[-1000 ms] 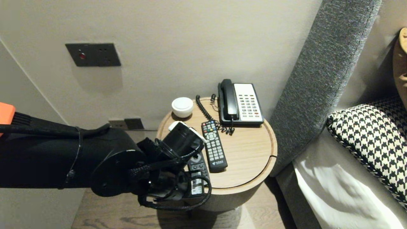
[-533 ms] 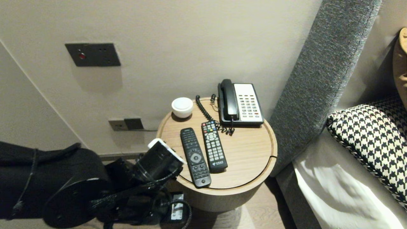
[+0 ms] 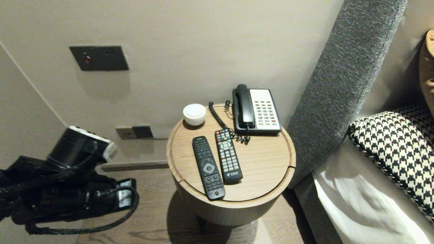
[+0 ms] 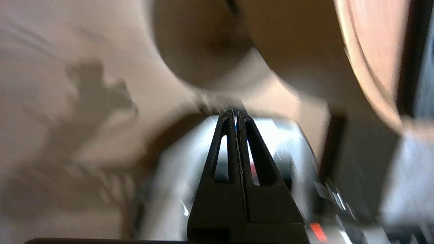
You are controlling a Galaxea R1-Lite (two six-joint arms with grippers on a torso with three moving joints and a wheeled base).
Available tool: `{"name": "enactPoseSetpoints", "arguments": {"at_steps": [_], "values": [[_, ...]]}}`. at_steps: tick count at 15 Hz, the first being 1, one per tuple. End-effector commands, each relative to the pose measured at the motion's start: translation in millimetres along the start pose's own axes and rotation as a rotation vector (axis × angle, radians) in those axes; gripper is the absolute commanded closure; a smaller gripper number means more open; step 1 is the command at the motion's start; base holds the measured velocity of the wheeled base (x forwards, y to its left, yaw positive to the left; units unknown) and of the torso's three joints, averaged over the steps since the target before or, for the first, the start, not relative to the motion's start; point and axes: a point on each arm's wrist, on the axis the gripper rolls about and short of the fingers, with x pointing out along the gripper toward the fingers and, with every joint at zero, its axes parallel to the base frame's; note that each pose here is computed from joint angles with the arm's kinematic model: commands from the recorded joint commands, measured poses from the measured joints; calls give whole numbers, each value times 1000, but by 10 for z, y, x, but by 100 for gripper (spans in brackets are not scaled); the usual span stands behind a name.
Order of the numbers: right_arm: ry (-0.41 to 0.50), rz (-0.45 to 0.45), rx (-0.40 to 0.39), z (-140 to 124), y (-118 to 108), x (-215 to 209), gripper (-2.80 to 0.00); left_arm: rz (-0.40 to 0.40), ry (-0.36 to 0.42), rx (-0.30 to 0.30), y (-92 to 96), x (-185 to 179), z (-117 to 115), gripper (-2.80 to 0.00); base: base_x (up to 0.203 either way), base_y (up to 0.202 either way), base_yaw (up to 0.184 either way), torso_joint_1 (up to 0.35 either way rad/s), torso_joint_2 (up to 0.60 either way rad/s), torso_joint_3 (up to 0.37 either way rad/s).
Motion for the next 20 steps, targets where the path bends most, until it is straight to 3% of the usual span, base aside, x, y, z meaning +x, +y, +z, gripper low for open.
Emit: {"name": "enactPoseSetpoints", "arguments": {"at_steps": [1, 3, 5, 9, 11, 17, 18, 20], "values": [[41, -1, 0, -113, -2, 21, 0, 54, -190, 31, 340, -330, 181, 0, 0, 0, 0, 0, 0, 0], [41, -1, 0, -113, -2, 21, 0, 72, -348, 96, 449, -606, 245, 0, 0, 0, 0, 0, 0, 0], [41, 0, 0, -113, -2, 21, 0, 45, -458, 113, 457, -889, 168, 0, 0, 0, 0, 0, 0, 0], [41, -1, 0, -113, -2, 21, 0, 33, -606, 160, 606, -1295, -362, 0, 0, 0, 0, 0, 0, 0], [41, -1, 0, -113, -2, 21, 0, 67, -644, 209, 735, -1332, -730, 0, 0, 0, 0, 0, 0, 0], [41, -1, 0, -113, -2, 21, 0, 222, -693, 271, 1028, -1186, -1635, 0, 0, 0, 0, 0, 0, 0], [41, -1, 0, -113, -2, 21, 0, 262, -682, 297, 1075, -1083, -1738, 0, 0, 0, 0, 0, 0, 0], [41, 1, 0, -113, -2, 21, 0, 321, -771, 310, 1093, -1046, -1725, 0, 0, 0, 0, 0, 0, 0]]}}
